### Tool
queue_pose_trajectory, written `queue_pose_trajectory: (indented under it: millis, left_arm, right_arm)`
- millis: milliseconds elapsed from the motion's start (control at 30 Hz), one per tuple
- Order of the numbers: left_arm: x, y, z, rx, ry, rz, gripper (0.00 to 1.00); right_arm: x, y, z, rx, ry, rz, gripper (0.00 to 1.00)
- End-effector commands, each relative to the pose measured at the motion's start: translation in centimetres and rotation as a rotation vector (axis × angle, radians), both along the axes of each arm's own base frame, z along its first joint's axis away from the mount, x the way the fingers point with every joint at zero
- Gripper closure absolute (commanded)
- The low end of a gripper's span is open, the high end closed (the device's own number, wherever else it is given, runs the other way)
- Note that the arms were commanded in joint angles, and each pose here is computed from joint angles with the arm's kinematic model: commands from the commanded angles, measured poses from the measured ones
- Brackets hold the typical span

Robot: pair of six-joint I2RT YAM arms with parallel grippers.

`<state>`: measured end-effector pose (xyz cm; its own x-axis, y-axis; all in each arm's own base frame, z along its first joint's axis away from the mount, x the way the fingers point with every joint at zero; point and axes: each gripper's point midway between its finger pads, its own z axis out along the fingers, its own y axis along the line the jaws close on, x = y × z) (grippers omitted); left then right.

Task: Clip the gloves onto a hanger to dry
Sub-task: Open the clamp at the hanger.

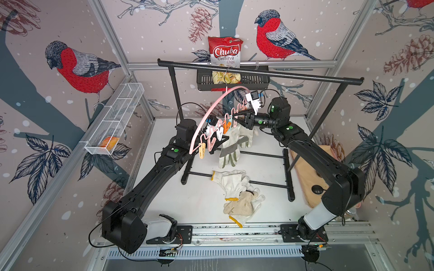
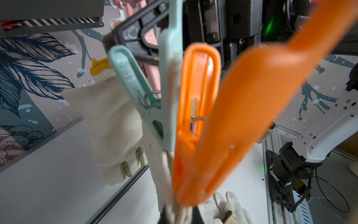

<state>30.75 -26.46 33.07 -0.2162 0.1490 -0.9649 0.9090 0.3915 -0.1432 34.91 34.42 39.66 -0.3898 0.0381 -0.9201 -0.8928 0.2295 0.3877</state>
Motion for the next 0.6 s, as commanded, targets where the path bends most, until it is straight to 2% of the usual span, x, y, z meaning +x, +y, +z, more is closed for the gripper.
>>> queue_pose_trajectory:
  millis: [0, 67, 167, 367, 567]
  left_arm:
    - [-0.4, -0.3, 1.1, 0.007, -0.109, -0.062, 1.0]
    - [-0.4, -0.3, 0.6, 0.041, -0.139, -0.078, 1.0]
    - [-1.8, -0.4, -0.3, 0.085, -0.233, -0.203, 1.0]
    - [-0.1, 0.3, -0.9, 0.098, -0.275, -0.18, 1.0]
    - [0.3, 0.2, -0.6, 0.062, -0.307, -0.23, 1.0]
  right_arm:
    - [-0.6, 0.0, 1.3, 0.027, -0.051, 0.025, 0.82]
    - [-0.5, 0.0, 1.3, 0.027, -0.052, 0.024, 0.82]
    - [-0.6, -0.1, 1.3, 0.028, -0.053, 0.025, 0.82]
    - [-0.6, -0.1, 1.0, 0.028, -0.045, 0.029, 0.82]
    - [-0.8, -0.1, 1.1, 0.03, -0.045, 0.033, 0.82]
